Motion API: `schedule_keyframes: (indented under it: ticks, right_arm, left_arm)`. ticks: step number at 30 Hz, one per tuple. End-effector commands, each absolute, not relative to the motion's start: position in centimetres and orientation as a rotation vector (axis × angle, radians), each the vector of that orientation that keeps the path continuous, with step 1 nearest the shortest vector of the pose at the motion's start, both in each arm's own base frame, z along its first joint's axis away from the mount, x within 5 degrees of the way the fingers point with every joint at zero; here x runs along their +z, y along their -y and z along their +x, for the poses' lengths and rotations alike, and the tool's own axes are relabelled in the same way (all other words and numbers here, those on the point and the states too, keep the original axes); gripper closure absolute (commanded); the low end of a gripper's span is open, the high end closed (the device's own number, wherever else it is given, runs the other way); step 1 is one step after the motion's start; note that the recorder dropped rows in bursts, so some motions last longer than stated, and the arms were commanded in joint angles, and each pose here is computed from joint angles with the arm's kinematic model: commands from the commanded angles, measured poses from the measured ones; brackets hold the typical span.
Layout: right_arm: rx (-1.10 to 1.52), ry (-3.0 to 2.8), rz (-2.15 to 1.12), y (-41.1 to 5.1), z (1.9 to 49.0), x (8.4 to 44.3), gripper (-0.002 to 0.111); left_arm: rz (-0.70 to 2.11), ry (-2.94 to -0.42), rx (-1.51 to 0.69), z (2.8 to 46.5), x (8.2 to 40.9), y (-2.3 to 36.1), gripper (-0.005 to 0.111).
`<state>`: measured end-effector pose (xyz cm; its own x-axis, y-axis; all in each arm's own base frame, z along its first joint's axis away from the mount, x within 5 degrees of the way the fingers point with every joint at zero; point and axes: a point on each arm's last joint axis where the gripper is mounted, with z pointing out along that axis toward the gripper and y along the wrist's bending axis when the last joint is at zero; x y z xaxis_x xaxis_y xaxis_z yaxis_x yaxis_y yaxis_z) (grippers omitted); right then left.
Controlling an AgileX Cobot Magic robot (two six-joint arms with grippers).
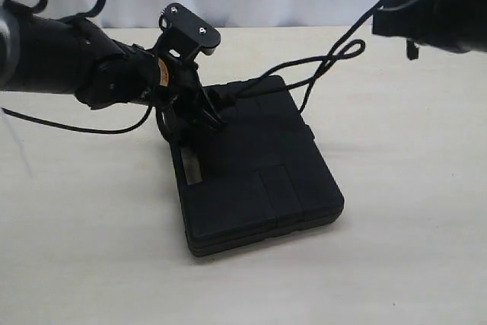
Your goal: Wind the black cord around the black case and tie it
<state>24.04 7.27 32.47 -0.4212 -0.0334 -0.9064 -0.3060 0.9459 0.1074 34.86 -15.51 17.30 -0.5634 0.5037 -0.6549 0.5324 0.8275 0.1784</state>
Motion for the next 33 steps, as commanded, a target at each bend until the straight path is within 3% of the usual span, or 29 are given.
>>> schedule_keyframes:
  ticks: [1,10,19,33]
  right_arm:
    - [0.281,-1.967,-0.218,-6.3,24.9,34.2,0.104]
    - [0.218,-1.958,-0.211,-5.0,26.0,35.3,0.104]
    - [0.194,-2.008,-0.249,-5.2,27.0,34.0,0.104]
    - [0.192,-2.004,-0.249,-5.2,27.0,34.0,0.104]
  left_arm:
    - [0.744,-2.426,0.012,33.9,17.3,14.5,0.045]
    - [0.586,-2.684,-0.022,31.5,14.2,12.2,0.045]
    - [0.285,-2.664,-0.231,31.7,14.3,13.1,0.045]
    - [0.185,-2.74,-0.258,32.0,10.7,13.5,0.048]
